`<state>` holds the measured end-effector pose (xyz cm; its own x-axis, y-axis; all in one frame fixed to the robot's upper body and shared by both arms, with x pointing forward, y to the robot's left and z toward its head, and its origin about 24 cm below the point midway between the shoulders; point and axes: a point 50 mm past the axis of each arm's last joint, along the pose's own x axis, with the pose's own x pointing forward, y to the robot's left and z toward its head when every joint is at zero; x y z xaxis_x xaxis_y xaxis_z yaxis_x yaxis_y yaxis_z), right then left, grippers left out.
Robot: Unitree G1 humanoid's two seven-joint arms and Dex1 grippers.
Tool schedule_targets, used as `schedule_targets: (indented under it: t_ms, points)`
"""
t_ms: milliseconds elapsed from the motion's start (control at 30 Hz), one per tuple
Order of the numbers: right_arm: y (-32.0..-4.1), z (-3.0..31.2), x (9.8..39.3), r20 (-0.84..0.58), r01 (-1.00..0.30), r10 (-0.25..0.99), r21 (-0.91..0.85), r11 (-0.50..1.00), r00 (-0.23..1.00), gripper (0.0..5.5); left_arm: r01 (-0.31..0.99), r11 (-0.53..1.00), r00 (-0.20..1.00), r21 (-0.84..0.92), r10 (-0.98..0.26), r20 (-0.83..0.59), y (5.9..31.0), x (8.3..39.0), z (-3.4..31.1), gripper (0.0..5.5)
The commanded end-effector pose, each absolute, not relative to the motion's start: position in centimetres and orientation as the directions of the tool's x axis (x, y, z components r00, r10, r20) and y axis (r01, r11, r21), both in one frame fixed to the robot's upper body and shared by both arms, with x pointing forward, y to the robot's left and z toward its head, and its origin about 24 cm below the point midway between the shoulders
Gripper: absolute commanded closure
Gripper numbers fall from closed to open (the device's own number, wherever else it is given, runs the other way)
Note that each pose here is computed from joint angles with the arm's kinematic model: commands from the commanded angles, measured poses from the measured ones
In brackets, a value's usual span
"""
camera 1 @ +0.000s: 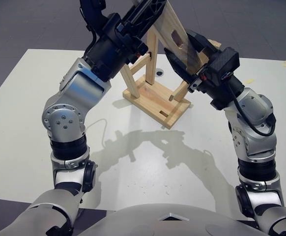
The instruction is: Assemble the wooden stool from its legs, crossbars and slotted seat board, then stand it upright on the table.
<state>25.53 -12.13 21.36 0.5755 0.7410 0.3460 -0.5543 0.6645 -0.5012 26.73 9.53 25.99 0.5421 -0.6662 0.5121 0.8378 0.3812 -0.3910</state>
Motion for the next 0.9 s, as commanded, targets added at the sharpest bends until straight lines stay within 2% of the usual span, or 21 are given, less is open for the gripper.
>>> schedule_targets:
  t_ms: [33, 133, 233, 333, 400, 500, 567, 633, 767, 900]
  points:
    - [-13.5, 20.4, 26.6, 0.274, -0.605, 0.701, -0.362, 0.709, 0.658, 2.51, 0.784, 0.479, 0.620, -0.395, -0.564, 0.546, 11.0, 27.6, 26.6, 4.45]
    - [-15.3, 20.1, 27.3, 0.221, -0.601, 0.670, -0.307, 0.738, 0.709, 2.01, 0.686, 0.593, 0.706, -0.421, -0.404, 0.582, 13.6, 28.7, 27.6, 4.45]
    - [-17.3, 21.0, 28.4, 0.252, -0.539, 0.589, -0.241, 0.807, 0.768, 1.53, 0.584, 0.679, 0.751, -0.444, -0.244, 0.614, 16.9, 29.3, 28.7, 4.45]
    - [-19.1, 23.9, 29.8, 0.399, -0.420, 0.431, -0.120, 0.900, 0.810, 1.13, 0.548, 0.702, 0.742, -0.454, -0.158, 0.651, 19.5, 29.3, 29.9, 4.45]
    - [-21.0, 25.9, 31.1, 0.484, -0.287, 0.259, -0.016, 0.958, 0.836, 0.82, 0.567, 0.685, 0.727, -0.457, -0.155, 0.669, 20.2, 29.0, 30.2, 4.45]
    - [-24.9, 26.6, 33.1, 0.472, -0.016, 0.009, 0.011, 1.000, 0.881, 0.32, 0.655, 0.619, 0.675, -0.435, -0.219, 0.705, 19.9, 28.3, 30.5, 4.45]
    - [-26.8, 25.3, 33.8, 0.411, 0.111, -0.086, -0.037, 0.993, 0.908, 0.11, 0.690, 0.596, 0.651, -0.410, -0.264, 0.712, 19.7, 28.2, 30.6, 4.45]
    - [-28.4, 23.2, 34.3, 0.335, 0.170, -0.133, -0.084, 0.982, 0.933, 0.10, 0.726, 0.570, 0.619, -0.384, -0.300, 0.726, 19.6, 28.0, 31.1, 4.45]
    - [-29.4, 19.6, 34.1, 0.206, 0.140, -0.116, -0.106, 0.984, 0.972, 0.10, 0.816, 0.511, 0.521, -0.269, -0.450, 0.725, 19.0, 26.8, 31.9, 4.45]
    - [-28.1, 16.9, 33.1, 0.134, 0.034, -0.022, -0.086, 0.996, 0.991, 0.10, 0.834, 0.532, 0.512, -0.147, -0.649, 0.563, 17.6, 26.3, 30.1, 4.45]
